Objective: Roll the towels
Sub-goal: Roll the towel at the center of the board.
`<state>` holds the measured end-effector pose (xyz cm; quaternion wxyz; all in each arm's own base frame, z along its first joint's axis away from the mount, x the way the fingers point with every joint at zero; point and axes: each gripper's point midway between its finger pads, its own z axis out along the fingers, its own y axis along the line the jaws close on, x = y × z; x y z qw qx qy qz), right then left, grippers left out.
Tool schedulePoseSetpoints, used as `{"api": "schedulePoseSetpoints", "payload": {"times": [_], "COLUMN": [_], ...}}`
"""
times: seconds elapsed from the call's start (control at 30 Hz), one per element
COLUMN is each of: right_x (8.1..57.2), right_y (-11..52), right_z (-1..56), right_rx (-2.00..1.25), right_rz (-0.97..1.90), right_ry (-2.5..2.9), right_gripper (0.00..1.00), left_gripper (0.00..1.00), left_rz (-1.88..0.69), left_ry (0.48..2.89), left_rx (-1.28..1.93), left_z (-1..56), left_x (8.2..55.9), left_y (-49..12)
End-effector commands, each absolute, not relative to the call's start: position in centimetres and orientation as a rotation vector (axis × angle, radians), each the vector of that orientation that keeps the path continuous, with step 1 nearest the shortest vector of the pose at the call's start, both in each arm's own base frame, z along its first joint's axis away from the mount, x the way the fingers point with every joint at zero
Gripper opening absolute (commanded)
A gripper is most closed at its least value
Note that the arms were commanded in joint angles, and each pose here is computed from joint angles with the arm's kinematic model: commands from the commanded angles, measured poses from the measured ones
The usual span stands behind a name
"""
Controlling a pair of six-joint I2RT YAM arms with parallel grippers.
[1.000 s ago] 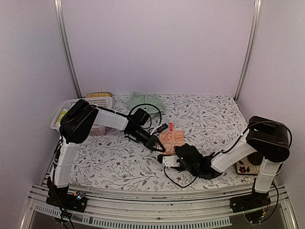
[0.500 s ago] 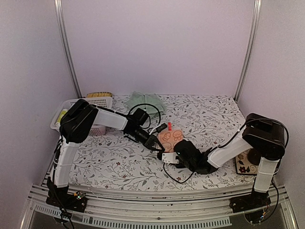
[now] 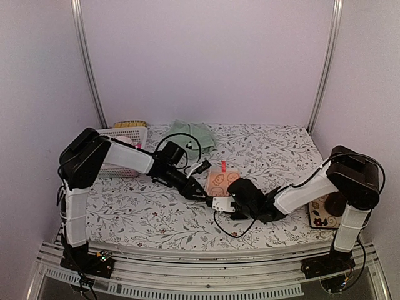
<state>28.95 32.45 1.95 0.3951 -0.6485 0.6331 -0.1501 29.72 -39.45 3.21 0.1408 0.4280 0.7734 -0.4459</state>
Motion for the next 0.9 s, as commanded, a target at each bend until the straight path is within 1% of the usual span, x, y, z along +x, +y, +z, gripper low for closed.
{"api": "schedulePoseSetpoints", "payload": {"times": [0.0, 0.1, 0.17, 0.2, 0.3, 0.33, 0.43, 0.63, 0.73, 0.87], "right_x": [26.6, 25.9, 25.4, 25.1, 24.1, 23.8, 23.2, 21.6, 21.0, 20.4], "right_y": [31.8, 32.2, 32.4, 32.4, 33.1, 33.3, 33.7, 34.2, 34.5, 34.9], "right_z": [0.6, 0.8, 0.7, 0.7, 1.2, 1.3, 1.6, 1.4, 1.4, 1.4], "right_rx": [-1.737, -1.753, -1.766, -1.772, -1.779, -1.783, -1.789, -1.839, -1.866, -1.900], "right_rz": [-0.257, -0.190, -0.147, -0.123, -0.020, 0.010, 0.098, 0.251, 0.315, 0.378], "right_ry": [1.694, 1.712, 1.730, 1.745, 1.767, 1.770, 1.791, 1.852, 1.879, 1.910], "right_gripper": [0.09, 0.10, 0.09, 0.09, 0.09, 0.10, 0.10, 0.10, 0.10, 0.10], "left_gripper": [0.66, 0.77, 0.80, 0.81, 0.81, 0.81, 0.81, 0.79, 0.78, 0.78], "left_rz": [-1.026, -0.959, -0.899, -0.865, -0.743, -0.713, -0.617, -0.540, -0.460, -0.324], "left_ry": [2.234, 2.155, 2.071, 2.046, 1.912, 1.828, 1.633, 1.445, 1.353, 1.251], "left_rx": [1.140, 1.115, 1.100, 1.098, 1.080, 1.098, 1.184, 1.309, 1.375, 1.454], "left_z": [3.4, 5.3, 7.1, 7.1, 9.1, 10.0, 11.0, 10.5, 9.9, 8.7], "left_x": [32.2, 32.1, 31.8, 31.1, 30.3, 29.8, 27.1, 22.9, 21.2, 20.0], "left_y": [-36.8, -36.1, -35.5, -34.9, -33.7, -33.7, -33.6, -33.5, -33.5, -34.1]}}
